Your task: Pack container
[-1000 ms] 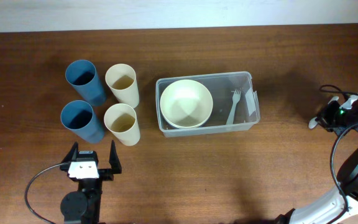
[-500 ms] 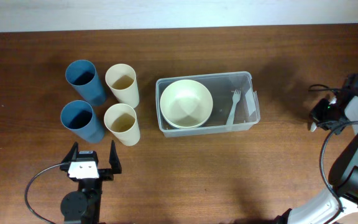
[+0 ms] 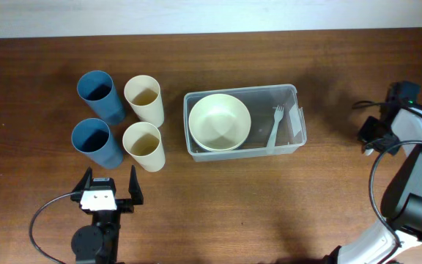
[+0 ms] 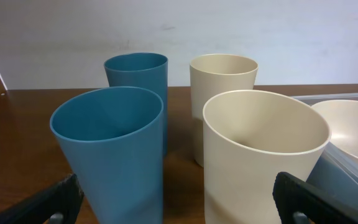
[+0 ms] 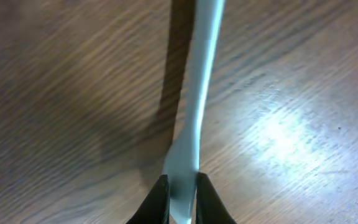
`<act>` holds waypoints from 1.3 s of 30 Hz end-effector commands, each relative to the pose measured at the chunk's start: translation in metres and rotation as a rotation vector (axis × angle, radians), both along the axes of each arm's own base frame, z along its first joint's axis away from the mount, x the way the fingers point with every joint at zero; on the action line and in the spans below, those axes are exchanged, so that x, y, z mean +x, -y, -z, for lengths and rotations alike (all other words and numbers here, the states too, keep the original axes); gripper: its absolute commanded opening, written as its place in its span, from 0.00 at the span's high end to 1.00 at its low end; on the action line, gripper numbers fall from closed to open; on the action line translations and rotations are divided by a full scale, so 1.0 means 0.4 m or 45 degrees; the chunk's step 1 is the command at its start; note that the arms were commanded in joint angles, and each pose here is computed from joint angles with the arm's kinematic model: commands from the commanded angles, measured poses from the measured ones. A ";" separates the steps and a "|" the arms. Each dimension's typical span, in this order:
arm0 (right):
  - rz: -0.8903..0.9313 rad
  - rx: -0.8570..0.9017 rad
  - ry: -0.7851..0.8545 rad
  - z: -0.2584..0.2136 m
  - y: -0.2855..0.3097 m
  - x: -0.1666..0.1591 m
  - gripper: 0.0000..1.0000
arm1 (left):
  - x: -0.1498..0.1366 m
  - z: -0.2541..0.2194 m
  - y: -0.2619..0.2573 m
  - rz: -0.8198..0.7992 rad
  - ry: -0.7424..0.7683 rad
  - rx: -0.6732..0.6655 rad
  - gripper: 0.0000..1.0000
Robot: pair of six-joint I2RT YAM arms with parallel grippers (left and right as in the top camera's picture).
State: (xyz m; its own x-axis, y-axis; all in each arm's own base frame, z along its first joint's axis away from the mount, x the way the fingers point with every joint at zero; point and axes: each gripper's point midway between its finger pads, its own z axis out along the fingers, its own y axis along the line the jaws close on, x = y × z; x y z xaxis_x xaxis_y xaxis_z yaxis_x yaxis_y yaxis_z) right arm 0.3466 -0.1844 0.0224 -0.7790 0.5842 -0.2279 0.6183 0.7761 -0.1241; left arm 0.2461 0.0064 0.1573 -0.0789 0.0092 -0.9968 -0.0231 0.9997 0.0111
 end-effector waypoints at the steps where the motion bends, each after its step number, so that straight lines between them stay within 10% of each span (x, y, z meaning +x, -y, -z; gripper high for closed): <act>1: -0.054 -0.058 -0.041 0.009 -0.017 0.004 0.90 | -0.001 0.004 -0.005 -0.010 -0.004 0.024 0.00; 26: -0.121 0.040 0.058 -0.006 -0.060 0.060 0.68 | -0.001 0.004 -0.005 -0.010 -0.004 0.024 0.00; 39: 0.215 0.291 0.306 -0.068 -0.004 0.107 0.56 | -0.001 0.004 -0.005 -0.009 -0.004 0.024 0.00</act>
